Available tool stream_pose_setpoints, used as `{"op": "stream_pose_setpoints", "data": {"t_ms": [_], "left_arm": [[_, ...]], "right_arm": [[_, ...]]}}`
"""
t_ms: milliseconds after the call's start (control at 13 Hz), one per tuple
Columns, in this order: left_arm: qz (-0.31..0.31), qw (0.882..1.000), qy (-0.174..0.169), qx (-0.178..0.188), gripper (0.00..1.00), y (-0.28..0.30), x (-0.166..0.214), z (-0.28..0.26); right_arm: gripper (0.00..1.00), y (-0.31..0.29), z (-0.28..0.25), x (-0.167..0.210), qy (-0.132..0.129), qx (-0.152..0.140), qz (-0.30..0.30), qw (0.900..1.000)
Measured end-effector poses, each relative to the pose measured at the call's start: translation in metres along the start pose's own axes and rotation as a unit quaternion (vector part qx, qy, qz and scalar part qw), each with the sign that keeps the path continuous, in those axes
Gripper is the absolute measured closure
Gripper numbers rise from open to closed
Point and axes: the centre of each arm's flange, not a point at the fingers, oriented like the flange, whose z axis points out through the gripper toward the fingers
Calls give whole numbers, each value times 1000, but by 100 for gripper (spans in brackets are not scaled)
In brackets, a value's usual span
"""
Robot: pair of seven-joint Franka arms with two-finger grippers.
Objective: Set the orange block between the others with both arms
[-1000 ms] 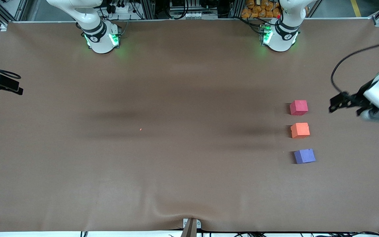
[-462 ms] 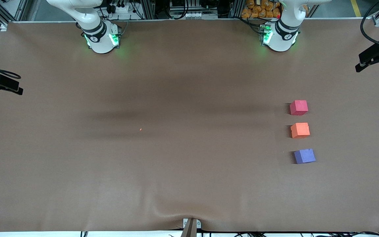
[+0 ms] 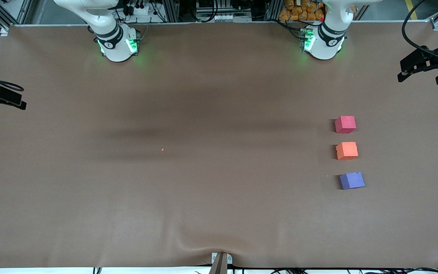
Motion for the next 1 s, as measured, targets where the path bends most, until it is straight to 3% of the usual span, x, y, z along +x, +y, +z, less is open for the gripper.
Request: {"op": "stream_pose_setpoints", "data": {"t_ms": [1000], "left_arm": [[16,1000,-20,4,0,1,-5,2]], "right_arm": [[0,-2,0,0,0,0,-2,1000]]}}
